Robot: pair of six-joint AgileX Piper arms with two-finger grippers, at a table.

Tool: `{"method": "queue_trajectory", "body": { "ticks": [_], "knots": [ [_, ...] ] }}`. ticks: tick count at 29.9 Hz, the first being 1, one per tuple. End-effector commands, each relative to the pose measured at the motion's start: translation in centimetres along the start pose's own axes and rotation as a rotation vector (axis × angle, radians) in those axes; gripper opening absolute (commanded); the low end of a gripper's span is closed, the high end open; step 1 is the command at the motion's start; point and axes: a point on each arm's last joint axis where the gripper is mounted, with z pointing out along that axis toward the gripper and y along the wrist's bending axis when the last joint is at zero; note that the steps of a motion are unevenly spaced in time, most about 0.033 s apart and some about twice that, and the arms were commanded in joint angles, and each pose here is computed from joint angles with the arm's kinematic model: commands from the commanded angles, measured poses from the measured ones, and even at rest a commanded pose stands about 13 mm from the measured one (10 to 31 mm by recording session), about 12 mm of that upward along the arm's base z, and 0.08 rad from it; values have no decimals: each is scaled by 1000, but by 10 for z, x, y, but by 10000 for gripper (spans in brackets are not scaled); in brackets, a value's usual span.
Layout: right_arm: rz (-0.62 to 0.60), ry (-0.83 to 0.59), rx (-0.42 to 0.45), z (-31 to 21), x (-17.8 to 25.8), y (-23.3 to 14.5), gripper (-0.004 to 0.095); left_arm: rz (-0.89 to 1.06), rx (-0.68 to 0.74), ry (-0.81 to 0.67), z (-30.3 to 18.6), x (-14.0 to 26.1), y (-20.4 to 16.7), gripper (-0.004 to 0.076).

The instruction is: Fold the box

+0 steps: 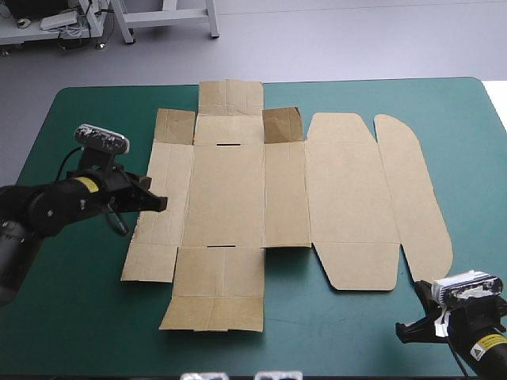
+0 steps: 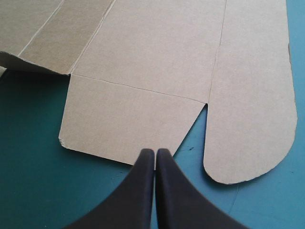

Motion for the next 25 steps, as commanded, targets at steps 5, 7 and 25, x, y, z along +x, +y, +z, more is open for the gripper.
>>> {"method": "queue_trajectory", "body": {
  "ticks": [5,7,25],
  "knots": [
    [-11,-85,8,-4,-13,0,0,-319,-8,-85,39,-40,65,-8],
    [-11,-85,8,-4,-13,0,0,-424,4,-78,44,-36,93,-8],
    [-11,-88,9,-4,-13,0,0,-665,280,371,98,52,185,-3]
  ]
}}
